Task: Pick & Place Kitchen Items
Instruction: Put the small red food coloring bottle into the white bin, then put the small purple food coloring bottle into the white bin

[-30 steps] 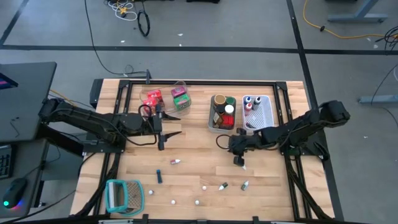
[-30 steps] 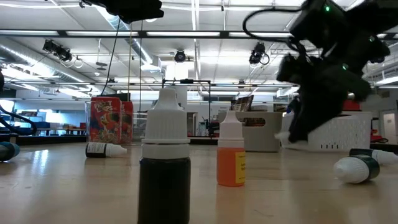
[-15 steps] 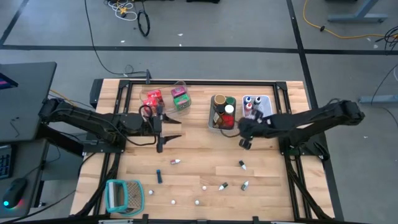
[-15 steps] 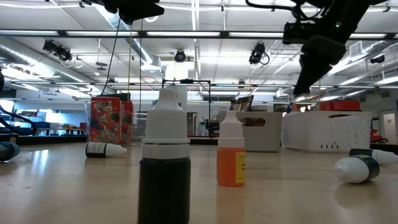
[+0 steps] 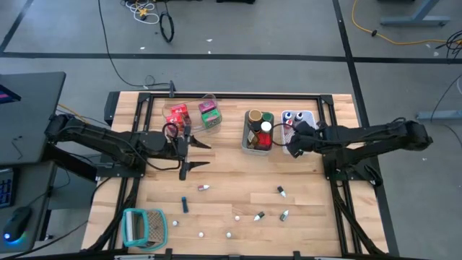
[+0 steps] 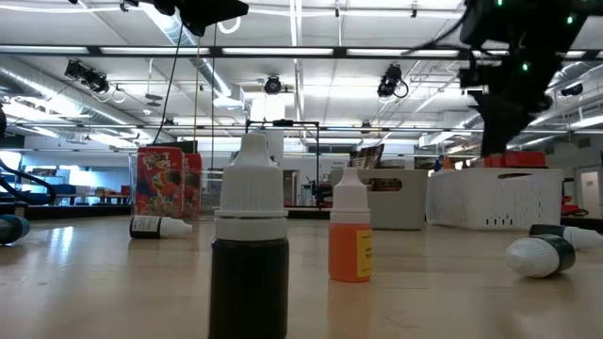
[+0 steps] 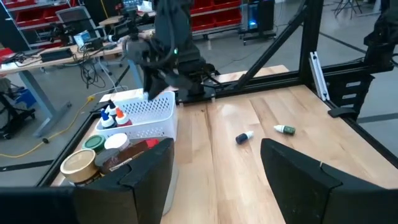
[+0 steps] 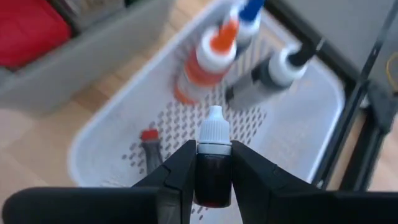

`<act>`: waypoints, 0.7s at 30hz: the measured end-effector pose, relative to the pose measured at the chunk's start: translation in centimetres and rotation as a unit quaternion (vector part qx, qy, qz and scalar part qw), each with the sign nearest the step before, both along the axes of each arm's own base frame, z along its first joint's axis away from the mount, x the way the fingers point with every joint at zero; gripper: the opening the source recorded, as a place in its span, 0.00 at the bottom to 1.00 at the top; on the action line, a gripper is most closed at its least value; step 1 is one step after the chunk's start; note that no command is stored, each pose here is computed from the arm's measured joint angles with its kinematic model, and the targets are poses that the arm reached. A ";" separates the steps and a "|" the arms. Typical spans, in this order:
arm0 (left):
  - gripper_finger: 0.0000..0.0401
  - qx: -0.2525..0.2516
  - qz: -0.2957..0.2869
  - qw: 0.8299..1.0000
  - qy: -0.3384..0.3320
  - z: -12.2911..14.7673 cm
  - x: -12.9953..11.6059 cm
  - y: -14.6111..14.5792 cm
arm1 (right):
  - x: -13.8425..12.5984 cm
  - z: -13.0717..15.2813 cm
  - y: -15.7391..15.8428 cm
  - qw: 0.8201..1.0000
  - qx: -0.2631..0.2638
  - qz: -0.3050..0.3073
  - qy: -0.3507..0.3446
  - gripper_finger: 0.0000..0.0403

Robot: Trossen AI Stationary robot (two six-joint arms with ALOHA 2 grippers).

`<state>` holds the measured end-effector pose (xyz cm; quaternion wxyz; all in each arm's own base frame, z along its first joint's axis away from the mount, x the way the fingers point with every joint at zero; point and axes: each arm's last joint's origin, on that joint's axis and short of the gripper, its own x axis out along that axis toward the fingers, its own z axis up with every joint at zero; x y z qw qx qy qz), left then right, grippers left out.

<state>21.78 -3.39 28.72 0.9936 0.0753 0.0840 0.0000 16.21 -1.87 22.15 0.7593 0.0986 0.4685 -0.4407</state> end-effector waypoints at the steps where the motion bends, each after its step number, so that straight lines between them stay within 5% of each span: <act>1: 0.63 0.000 0.000 1.000 0.000 0.0 0.0 0.0 | -0.2 -0.8 -0.1 1.000 0.006 -0.005 0.002 0.24; 8: 0.63 0.012 -0.002 1.000 0.000 0.0 0.0 0.0 | -0.8 -3.4 -0.8 0.999 0.030 -0.021 0.008 0.28; 21: 0.63 0.027 -0.002 1.000 -0.015 0.3 0.0 0.0 | 1.1 -1.1 -1.8 0.998 -0.016 0.060 -0.013 0.49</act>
